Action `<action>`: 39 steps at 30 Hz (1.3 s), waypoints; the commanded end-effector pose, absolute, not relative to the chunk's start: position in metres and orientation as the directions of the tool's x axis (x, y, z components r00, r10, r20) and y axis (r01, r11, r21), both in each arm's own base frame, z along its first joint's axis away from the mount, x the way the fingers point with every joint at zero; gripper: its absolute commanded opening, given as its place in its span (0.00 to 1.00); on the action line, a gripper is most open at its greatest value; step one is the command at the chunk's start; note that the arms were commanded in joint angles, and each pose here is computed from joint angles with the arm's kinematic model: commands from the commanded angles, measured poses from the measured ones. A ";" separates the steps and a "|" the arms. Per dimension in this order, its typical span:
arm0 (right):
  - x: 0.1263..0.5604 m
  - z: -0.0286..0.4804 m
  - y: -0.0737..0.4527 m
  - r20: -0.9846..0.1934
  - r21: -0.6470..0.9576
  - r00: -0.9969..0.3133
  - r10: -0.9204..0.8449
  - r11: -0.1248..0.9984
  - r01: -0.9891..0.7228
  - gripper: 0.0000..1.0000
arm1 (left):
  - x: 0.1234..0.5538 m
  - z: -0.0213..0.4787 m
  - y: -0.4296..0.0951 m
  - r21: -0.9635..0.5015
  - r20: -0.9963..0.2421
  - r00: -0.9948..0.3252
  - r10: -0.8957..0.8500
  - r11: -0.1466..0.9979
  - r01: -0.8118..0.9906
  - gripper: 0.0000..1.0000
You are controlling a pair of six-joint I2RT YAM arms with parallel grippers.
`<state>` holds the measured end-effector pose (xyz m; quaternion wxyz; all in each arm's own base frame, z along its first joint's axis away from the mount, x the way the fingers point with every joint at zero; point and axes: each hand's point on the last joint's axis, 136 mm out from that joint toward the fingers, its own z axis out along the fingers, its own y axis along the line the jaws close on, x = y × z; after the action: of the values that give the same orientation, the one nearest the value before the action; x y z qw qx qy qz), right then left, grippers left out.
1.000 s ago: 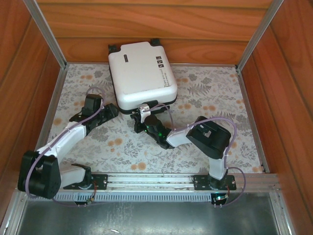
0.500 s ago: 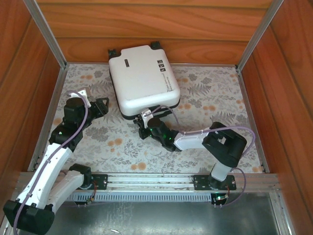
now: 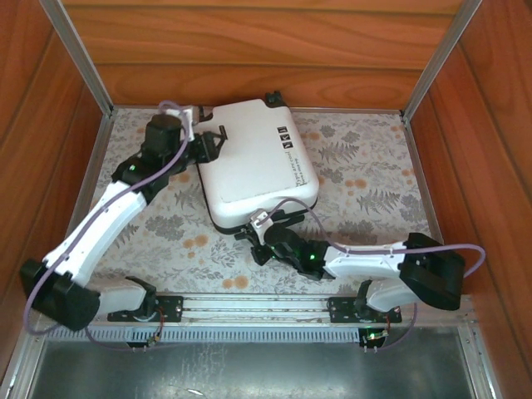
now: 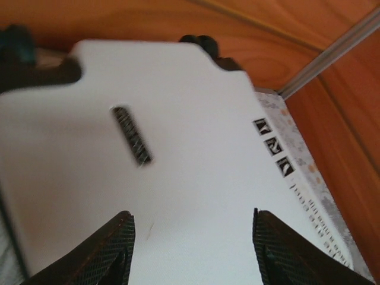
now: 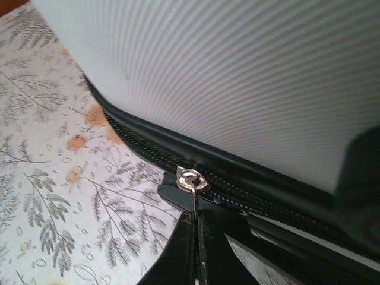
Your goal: Pack the luggage
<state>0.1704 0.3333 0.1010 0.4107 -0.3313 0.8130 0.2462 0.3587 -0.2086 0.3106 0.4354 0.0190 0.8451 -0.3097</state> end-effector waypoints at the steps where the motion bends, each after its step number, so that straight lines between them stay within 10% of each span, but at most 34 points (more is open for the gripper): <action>1: 0.185 0.102 0.298 -0.829 0.079 -0.473 -0.298 0.775 -0.627 0.00 | 0.372 0.309 -0.243 -0.487 -0.753 -0.644 -0.138 0.775 0.404 0.54; 6: 0.190 0.113 0.264 -0.846 0.068 -0.478 -0.235 0.843 -0.534 0.00 | 0.398 0.267 -0.281 -0.491 -0.701 -0.712 -0.036 0.749 0.446 0.49; 13: 0.193 0.117 0.220 -0.845 0.101 -0.522 -0.119 0.922 -0.374 0.00 | 0.410 0.177 -0.284 -0.526 -0.510 -0.858 -0.060 0.812 0.255 0.00; 27: 0.192 0.135 0.136 -0.826 0.200 -0.543 0.150 0.979 -0.033 0.00 | 0.384 0.054 -0.246 -0.339 -0.344 -0.939 0.012 0.931 0.136 0.00; 39: 0.200 0.112 0.128 -0.745 0.183 -0.659 0.097 0.981 -0.062 0.00 | 0.373 0.020 -0.233 -0.275 -0.316 -0.947 0.059 0.950 0.151 0.00</action>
<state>0.1985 0.1510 0.1249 0.4181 0.0274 0.8934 0.1621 0.4453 -0.2983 0.2244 0.4169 0.0958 0.8489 -0.3106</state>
